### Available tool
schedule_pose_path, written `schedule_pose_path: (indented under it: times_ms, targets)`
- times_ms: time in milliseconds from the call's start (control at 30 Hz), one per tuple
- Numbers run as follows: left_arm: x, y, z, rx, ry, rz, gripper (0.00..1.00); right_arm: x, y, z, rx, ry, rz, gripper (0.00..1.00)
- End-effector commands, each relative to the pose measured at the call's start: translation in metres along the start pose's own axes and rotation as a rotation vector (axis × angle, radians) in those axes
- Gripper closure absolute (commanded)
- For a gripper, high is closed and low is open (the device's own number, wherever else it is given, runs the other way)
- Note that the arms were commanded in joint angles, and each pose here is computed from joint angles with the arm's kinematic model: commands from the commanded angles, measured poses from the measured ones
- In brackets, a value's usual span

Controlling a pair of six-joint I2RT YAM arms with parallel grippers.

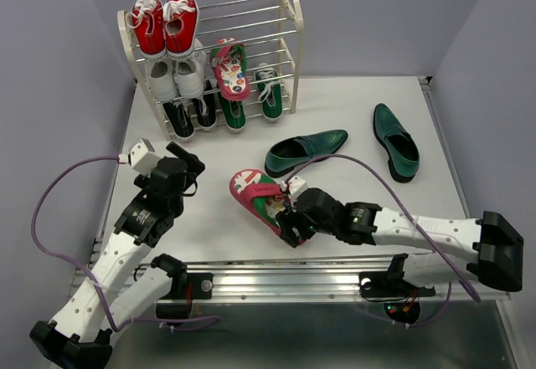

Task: Place and organize the shoes onto the shoe shelf

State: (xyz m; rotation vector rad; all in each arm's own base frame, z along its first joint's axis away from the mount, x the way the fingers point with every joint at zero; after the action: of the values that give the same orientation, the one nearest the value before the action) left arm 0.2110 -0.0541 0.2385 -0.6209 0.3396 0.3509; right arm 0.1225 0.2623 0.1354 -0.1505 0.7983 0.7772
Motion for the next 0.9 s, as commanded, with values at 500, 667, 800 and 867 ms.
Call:
schedule_pose_path:
  times_ms: [500,667,800,867]
  targets:
    - [-0.013,-0.008,0.027,-0.041,-0.076,-0.036,0.01,-0.025,-0.069,0.227,0.186,-0.524,-0.367,0.99]
    - [-0.016,-0.011,0.030,-0.047,-0.077,-0.050,0.01,-0.028,-0.099,0.264,0.190,-0.561,-0.439,0.99]
    - [-0.020,-0.013,0.037,-0.048,-0.090,-0.053,0.01,-0.029,-0.122,0.290,0.195,-0.582,-0.467,0.99]
    - [-0.021,-0.014,0.039,-0.043,-0.094,-0.054,0.01,-0.016,-0.130,0.295,0.196,-0.559,-0.475,0.99]
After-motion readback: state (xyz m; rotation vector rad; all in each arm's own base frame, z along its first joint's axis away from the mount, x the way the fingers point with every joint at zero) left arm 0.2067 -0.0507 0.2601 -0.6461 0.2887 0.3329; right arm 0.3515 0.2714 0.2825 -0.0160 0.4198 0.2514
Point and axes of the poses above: each gripper's point midway between its finger pads, its own x axis out along the fingers, its own y axis along the line the jaws close on, z = x × y, the point moved 5 cm from there along -x, back along the fingers, and after that the axes turned 2 degrees about x, right-handed, at the moved point
